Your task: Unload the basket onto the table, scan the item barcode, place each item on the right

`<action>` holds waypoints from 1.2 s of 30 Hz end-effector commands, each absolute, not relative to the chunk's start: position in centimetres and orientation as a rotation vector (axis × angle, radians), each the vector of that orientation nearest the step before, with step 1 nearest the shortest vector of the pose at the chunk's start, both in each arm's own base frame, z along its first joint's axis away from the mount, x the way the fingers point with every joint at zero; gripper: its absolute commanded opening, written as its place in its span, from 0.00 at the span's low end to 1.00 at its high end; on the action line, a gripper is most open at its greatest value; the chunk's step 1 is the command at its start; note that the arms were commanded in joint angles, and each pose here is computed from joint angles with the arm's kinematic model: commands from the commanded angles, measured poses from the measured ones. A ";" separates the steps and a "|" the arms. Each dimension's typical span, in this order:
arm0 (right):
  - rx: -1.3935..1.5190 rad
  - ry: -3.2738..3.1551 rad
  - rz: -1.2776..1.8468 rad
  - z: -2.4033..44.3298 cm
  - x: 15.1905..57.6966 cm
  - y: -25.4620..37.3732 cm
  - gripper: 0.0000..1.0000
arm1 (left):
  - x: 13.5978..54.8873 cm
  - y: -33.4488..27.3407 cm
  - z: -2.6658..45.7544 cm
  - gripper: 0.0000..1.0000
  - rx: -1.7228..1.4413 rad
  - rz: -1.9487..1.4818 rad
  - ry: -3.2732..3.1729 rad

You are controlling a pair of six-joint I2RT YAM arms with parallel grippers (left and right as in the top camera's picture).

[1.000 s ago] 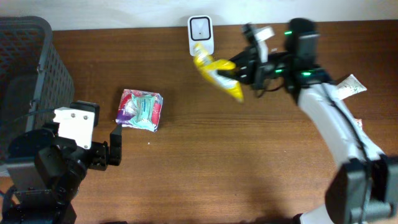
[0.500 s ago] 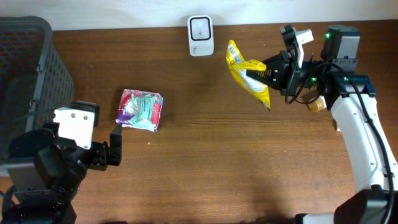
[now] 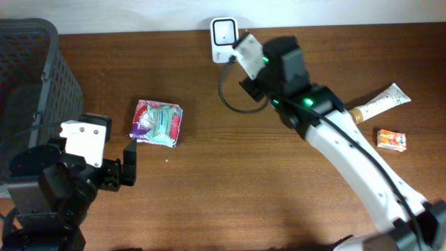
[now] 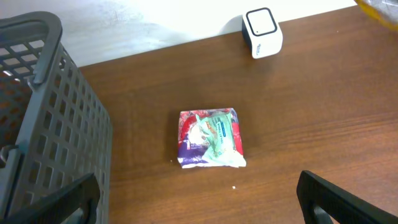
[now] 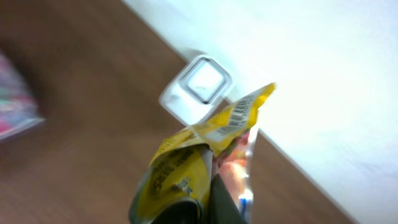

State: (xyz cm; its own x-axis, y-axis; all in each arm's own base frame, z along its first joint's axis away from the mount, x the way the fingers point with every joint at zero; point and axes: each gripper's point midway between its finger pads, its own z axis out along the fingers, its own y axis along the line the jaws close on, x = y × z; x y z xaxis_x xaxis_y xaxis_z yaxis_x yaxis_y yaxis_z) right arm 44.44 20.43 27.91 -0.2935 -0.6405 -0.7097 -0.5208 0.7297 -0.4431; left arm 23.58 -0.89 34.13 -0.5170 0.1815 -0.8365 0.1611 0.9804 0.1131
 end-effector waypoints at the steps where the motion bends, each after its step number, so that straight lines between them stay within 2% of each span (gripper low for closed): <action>1: -0.881 1.985 -0.610 29.0 48.9 20.3 0.04 | 23.6 -0.8 34.2 0.99 0.221 0.023 2.122; 7: -0.990 2.054 -0.770 24.1 54.6 24.7 0.04 | 23.5 -0.8 34.1 0.99 0.222 0.021 2.127; 12: -0.973 2.136 -0.764 22.1 54.4 23.3 0.04 | 23.4 -0.8 34.1 0.99 0.222 0.021 2.130; 14: -1.060 2.264 -0.547 19.1 52.1 24.6 0.04 | 23.4 -0.8 34.1 0.99 0.222 0.021 2.130; 15: -1.106 2.323 -0.385 17.8 50.8 25.8 0.23 | 23.5 -0.8 34.1 0.99 0.222 0.021 2.129; 16: -1.199 2.373 -0.125 16.5 48.6 27.9 0.54 | 23.5 -0.8 34.1 0.99 0.222 0.021 2.129; 18: -1.261 2.401 0.091 15.7 46.8 29.6 0.76 | 23.5 -0.8 34.1 0.99 0.222 0.021 2.129; 20: -1.284 2.434 0.104 14.1 46.3 29.8 0.86 | 23.5 -0.8 34.1 0.99 0.222 0.021 2.129; 30: -1.225 2.619 0.194 4.3 45.3 30.6 0.88 | 23.5 -0.8 34.1 0.99 0.222 0.021 2.129; 33: -1.120 2.649 0.210 2.9 46.2 31.0 0.88 | 23.5 -0.8 34.1 0.99 0.222 0.021 2.129; 36: -1.195 2.583 0.194 1.9 46.9 31.7 0.91 | 23.5 -0.8 34.1 0.99 0.222 0.021 2.129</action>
State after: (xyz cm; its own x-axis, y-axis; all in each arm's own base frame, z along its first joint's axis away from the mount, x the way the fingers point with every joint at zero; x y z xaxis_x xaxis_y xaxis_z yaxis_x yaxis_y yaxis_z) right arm 47.37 31.22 3.73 -0.6335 -0.6982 -0.3336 -0.7383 0.6744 -0.0096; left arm 23.52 -0.87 33.97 -0.5236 0.1804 -0.8326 0.1607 0.9807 0.1114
